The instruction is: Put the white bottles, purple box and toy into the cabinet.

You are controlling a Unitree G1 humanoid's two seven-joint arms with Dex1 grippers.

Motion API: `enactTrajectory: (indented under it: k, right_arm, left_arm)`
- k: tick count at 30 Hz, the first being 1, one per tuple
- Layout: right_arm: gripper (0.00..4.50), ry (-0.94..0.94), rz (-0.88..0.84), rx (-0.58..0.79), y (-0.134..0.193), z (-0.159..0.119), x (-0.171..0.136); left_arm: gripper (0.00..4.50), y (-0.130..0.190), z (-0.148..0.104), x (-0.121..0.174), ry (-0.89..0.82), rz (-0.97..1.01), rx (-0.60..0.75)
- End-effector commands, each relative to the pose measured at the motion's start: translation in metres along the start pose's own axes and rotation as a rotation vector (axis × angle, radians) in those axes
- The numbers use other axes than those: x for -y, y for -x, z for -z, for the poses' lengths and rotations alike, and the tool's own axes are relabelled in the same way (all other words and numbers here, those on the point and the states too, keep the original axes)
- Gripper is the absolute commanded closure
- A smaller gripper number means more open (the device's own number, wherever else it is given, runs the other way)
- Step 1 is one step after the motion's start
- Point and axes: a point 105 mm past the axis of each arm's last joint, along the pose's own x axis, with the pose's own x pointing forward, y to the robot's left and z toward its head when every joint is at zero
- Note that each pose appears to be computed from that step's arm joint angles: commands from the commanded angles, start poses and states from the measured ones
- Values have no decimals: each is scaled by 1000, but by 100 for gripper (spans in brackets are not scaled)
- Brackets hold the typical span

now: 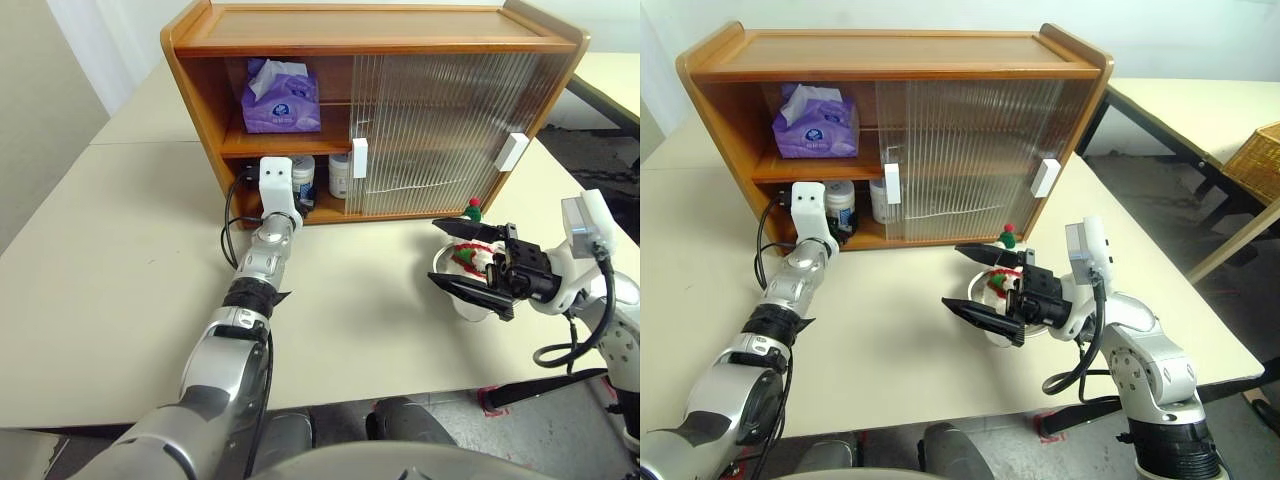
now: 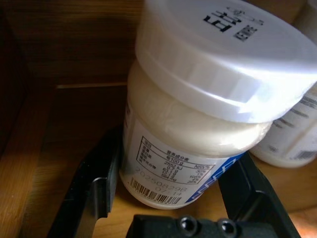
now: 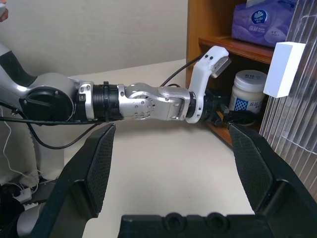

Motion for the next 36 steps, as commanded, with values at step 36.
enactTrajectory:
  k: [36]
  right_arm:
    - [0,6,14,-13,5,4,0]
  left_arm:
    - [3,2,8,5,131,24,-18]
